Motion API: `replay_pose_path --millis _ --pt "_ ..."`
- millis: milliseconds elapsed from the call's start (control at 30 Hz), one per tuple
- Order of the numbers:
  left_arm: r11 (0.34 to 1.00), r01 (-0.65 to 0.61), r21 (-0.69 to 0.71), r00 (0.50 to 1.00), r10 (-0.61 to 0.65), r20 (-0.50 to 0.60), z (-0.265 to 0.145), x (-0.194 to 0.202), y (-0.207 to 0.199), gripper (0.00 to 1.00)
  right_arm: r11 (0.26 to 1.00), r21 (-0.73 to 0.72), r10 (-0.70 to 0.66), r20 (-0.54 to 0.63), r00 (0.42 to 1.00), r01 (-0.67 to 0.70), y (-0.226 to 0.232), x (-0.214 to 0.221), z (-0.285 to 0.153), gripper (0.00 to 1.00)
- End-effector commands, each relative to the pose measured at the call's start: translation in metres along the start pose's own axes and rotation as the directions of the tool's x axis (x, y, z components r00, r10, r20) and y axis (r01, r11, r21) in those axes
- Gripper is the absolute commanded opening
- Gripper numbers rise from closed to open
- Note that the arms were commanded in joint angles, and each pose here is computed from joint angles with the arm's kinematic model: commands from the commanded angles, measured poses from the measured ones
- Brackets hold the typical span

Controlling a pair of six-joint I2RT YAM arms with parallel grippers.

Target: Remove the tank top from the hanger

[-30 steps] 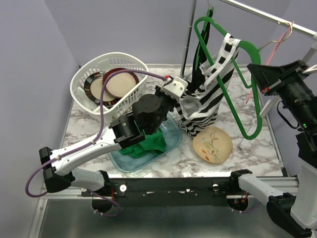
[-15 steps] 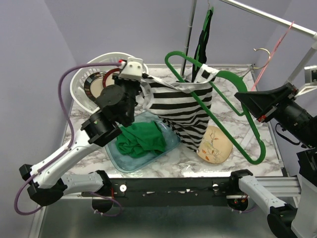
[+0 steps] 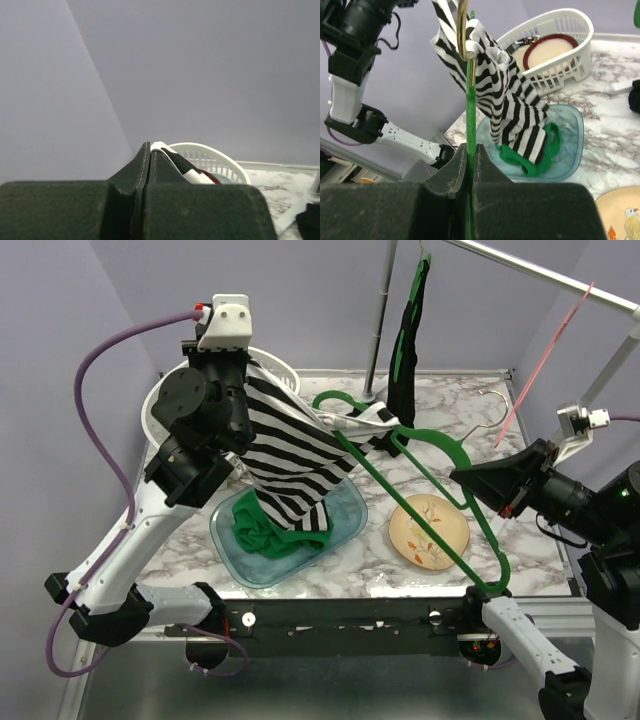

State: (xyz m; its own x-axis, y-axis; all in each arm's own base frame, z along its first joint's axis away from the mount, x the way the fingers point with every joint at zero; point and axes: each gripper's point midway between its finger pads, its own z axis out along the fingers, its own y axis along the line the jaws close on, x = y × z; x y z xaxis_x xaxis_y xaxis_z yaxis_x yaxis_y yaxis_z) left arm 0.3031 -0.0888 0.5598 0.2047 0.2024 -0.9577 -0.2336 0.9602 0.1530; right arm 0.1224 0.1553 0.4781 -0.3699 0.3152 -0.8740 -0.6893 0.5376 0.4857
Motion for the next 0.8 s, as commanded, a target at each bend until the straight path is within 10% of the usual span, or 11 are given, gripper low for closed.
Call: replay_pose_path --millis 0,767 --pt "0.995 -0.06 -0.08 0.998 0.058 -0.027 0.018 0.002 0.013 0.0 0.999 0.032 -0.043 0.006 0.999 0.043 0.006 0.015 -0.023 0.01" --pt "0.997 -0.016 -0.079 0.999 0.012 -0.05 0.024 -0.012 0.037 0.0 0.96 0.262 -0.134 0.131 0.982 0.096 -0.003 0.011 -0.069 0.01"
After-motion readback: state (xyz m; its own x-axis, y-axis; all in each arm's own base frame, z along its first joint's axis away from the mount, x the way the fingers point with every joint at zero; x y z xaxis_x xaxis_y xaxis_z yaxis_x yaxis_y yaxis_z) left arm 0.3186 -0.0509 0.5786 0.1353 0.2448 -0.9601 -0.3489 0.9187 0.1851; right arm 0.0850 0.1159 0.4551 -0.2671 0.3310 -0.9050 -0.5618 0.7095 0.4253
